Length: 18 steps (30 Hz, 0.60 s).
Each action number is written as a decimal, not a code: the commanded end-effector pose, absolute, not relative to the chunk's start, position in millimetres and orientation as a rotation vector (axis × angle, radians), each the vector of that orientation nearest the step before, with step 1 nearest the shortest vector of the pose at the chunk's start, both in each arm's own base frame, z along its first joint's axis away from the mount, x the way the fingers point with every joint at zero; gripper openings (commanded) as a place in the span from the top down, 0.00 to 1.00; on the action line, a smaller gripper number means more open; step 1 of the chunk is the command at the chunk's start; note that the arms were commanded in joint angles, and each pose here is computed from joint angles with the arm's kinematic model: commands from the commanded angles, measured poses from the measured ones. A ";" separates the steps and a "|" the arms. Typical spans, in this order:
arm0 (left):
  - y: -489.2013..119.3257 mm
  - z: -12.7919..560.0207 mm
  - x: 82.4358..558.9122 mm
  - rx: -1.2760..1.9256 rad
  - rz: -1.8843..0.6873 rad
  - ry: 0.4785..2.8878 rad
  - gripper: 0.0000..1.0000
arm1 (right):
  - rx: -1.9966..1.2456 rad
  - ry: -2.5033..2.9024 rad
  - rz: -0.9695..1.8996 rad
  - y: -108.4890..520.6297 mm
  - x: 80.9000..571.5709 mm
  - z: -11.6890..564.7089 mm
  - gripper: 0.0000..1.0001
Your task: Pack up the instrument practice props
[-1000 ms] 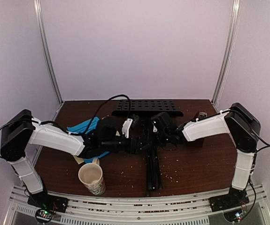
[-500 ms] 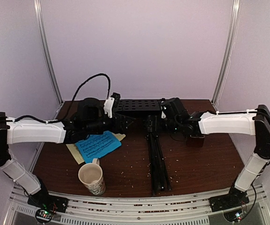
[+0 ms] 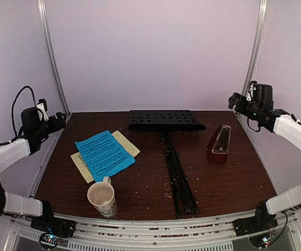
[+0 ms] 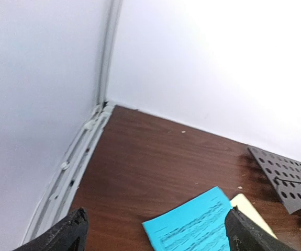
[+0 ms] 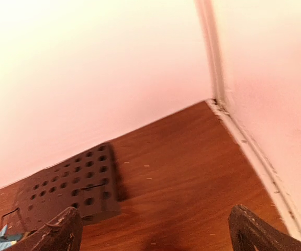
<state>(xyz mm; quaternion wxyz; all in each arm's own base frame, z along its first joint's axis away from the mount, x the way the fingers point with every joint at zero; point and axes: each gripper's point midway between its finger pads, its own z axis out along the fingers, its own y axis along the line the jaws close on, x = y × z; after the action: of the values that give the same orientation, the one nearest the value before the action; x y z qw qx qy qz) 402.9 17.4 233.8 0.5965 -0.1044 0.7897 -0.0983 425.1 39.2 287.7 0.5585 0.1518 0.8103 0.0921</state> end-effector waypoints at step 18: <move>59.6 169.9 335.1 -0.169 0.113 1.618 0.02 | 0.378 1.608 -0.034 -45.7 349.4 159.9 0.01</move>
<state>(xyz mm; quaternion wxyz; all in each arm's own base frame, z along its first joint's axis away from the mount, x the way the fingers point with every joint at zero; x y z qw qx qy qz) 320.9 66.5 129.6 0.6223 -0.1150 0.7727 0.0492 337.6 -50.8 118.1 0.6022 0.2005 0.7728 -0.0015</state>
